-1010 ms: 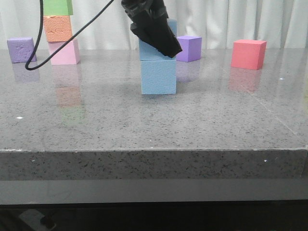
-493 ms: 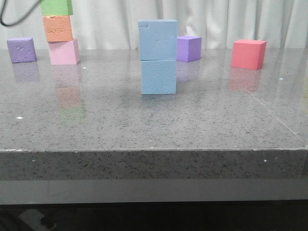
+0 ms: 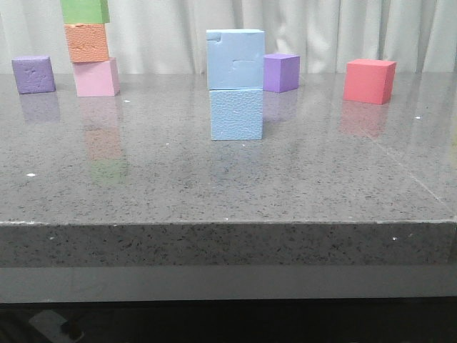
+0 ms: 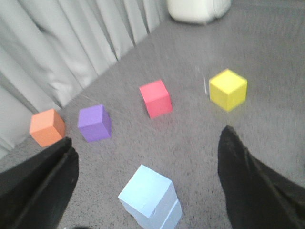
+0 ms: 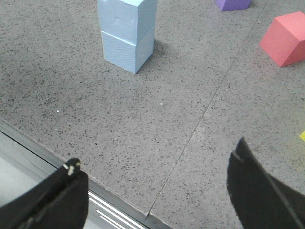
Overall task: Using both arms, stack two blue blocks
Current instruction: 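Withdraw the left gripper upward from the stack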
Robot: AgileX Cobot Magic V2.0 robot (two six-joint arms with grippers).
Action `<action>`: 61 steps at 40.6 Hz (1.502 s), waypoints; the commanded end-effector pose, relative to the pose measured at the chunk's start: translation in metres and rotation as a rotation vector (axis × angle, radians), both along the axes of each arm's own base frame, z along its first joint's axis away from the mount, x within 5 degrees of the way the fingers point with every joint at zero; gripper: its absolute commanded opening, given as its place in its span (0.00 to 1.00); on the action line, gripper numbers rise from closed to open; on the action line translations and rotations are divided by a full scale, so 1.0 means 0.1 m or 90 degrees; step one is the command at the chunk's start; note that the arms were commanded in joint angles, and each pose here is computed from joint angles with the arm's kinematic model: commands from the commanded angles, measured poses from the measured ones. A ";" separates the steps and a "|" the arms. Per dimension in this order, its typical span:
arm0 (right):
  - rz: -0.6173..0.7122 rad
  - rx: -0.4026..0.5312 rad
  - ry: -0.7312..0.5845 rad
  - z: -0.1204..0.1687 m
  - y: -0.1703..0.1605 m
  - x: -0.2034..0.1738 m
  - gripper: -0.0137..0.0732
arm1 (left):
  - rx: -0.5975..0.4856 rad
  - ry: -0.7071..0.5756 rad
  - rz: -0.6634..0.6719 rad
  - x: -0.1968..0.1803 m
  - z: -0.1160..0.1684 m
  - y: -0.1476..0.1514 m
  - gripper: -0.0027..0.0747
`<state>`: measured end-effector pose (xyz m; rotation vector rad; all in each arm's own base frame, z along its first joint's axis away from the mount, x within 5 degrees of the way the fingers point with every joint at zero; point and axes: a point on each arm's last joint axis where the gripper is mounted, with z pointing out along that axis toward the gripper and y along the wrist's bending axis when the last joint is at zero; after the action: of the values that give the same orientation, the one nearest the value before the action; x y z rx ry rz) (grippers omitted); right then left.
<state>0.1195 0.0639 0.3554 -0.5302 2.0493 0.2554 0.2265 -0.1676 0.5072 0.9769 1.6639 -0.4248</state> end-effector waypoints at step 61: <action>0.001 0.020 -0.060 0.12 0.00 0.02 0.14 | -0.068 0.162 0.203 -0.90 -1.31 0.77 0.13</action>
<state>0.1198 0.0642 0.3553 -0.5308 2.0438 0.2561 0.1317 -0.0882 0.3637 0.6283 2.0463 -0.4055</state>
